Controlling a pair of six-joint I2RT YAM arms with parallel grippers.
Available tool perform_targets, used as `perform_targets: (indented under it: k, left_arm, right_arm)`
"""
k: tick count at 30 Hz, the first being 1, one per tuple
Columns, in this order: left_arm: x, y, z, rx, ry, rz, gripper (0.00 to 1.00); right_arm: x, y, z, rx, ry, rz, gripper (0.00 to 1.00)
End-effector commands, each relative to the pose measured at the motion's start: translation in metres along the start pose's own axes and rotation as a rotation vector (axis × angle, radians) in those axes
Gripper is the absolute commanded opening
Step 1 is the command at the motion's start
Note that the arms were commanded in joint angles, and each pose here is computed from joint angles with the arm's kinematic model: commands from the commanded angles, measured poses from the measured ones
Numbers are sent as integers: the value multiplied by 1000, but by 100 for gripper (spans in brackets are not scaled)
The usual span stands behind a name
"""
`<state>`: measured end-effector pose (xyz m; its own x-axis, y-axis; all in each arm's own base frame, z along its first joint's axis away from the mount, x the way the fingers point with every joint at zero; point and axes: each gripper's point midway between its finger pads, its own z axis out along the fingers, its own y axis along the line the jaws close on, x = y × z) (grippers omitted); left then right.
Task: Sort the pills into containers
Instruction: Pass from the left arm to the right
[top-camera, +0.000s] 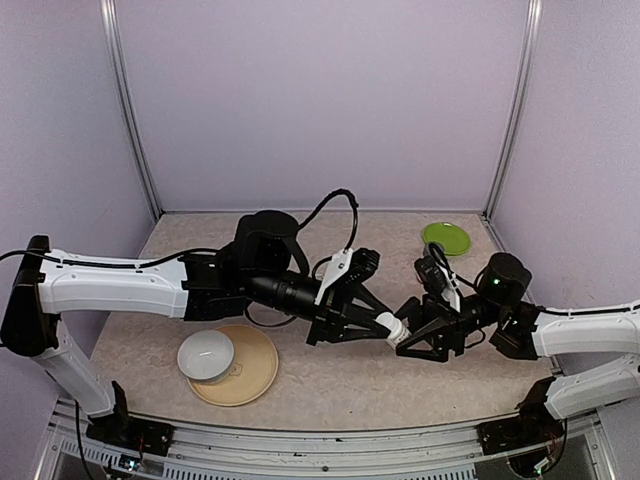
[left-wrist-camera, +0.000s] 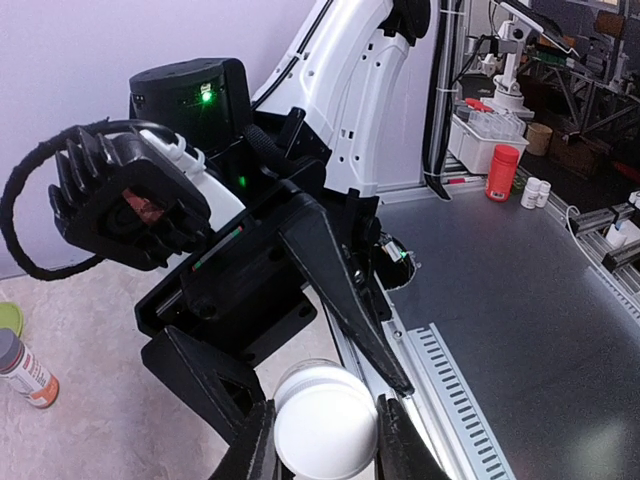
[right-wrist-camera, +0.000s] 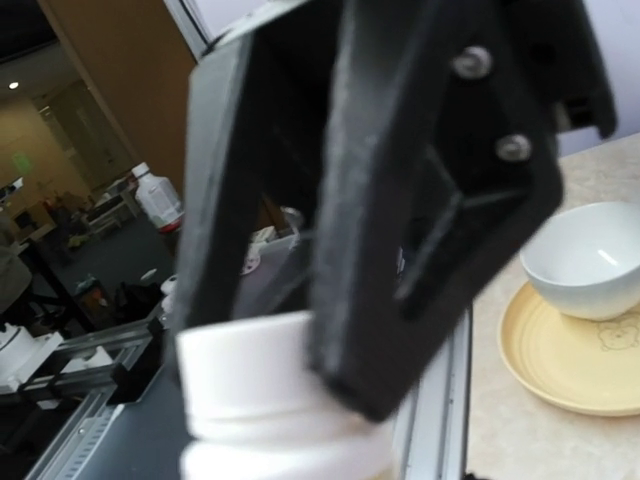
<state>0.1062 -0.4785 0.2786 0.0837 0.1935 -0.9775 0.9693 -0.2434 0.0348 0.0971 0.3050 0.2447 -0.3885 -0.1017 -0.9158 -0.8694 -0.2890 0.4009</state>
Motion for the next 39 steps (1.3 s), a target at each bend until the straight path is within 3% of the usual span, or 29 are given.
perform_targets:
  k: [1,9,27,30,33,39]
  left_arm:
    - [-9,-2,-3,-25,-43,44,2]
    - [-6,-1,-4,-50,-49,50,2]
    - [-13,2,-18,-158,-119,94,2]
    - [-13,2,-19,-164,-123,97,1]
    - [-15,0,-21,-163,-131,99,1]
    - [-15,0,-20,-156,-134,94,1]
  right_arm:
    - [-13,16,2,-60,-25,-62,59]
    - [-19,20,1,-75,-65,-65,50]
    - [-12,15,3,-102,-85,-15,43]
    - [-11,15,4,-104,-82,-14,46]
    - [-8,11,4,-93,-75,-1,57]
    - [-6,11,5,-97,-73,3,56]
